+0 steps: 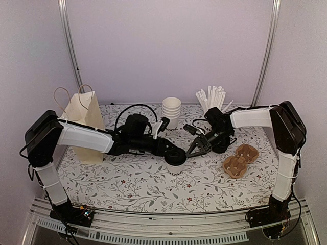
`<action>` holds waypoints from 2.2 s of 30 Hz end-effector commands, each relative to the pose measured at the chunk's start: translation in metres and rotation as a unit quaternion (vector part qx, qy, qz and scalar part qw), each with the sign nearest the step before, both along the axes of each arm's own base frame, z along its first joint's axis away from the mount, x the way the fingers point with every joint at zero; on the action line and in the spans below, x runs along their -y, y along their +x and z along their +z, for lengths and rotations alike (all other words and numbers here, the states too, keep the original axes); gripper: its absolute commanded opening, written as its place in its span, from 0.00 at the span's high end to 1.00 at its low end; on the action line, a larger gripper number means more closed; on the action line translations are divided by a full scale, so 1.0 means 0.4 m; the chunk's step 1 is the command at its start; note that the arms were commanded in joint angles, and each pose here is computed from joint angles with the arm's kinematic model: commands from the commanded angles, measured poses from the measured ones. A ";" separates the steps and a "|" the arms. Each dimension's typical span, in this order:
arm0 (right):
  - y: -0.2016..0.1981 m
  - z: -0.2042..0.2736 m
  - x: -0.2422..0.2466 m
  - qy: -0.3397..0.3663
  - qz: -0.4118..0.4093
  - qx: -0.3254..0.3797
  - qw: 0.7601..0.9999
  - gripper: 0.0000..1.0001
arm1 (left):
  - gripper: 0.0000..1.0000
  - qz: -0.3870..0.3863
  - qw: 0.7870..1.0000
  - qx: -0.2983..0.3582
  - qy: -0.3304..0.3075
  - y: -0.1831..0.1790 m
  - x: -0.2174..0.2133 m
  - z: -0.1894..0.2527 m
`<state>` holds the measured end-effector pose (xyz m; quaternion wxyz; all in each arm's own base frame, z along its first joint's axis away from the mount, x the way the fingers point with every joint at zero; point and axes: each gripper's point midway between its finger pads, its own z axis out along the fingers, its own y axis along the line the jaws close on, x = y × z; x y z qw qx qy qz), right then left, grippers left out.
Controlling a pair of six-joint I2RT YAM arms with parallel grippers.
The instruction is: Pack the takeout coffee
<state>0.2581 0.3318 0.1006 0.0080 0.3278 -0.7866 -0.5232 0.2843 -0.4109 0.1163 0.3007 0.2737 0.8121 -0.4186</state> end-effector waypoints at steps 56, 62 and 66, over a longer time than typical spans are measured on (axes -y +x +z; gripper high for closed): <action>-0.124 0.092 -0.127 -0.162 0.212 0.618 0.739 0.80 | 0.59 -0.007 0.991 -0.085 0.103 -0.087 -0.044 -0.204; -0.128 0.099 -0.125 -0.162 0.210 0.615 0.743 0.80 | 0.59 -0.007 0.991 -0.085 0.104 -0.087 -0.044 -0.208; -0.127 0.081 -0.121 -0.167 0.213 0.613 0.742 0.80 | 0.59 -0.007 0.991 -0.086 0.103 -0.087 -0.043 -0.207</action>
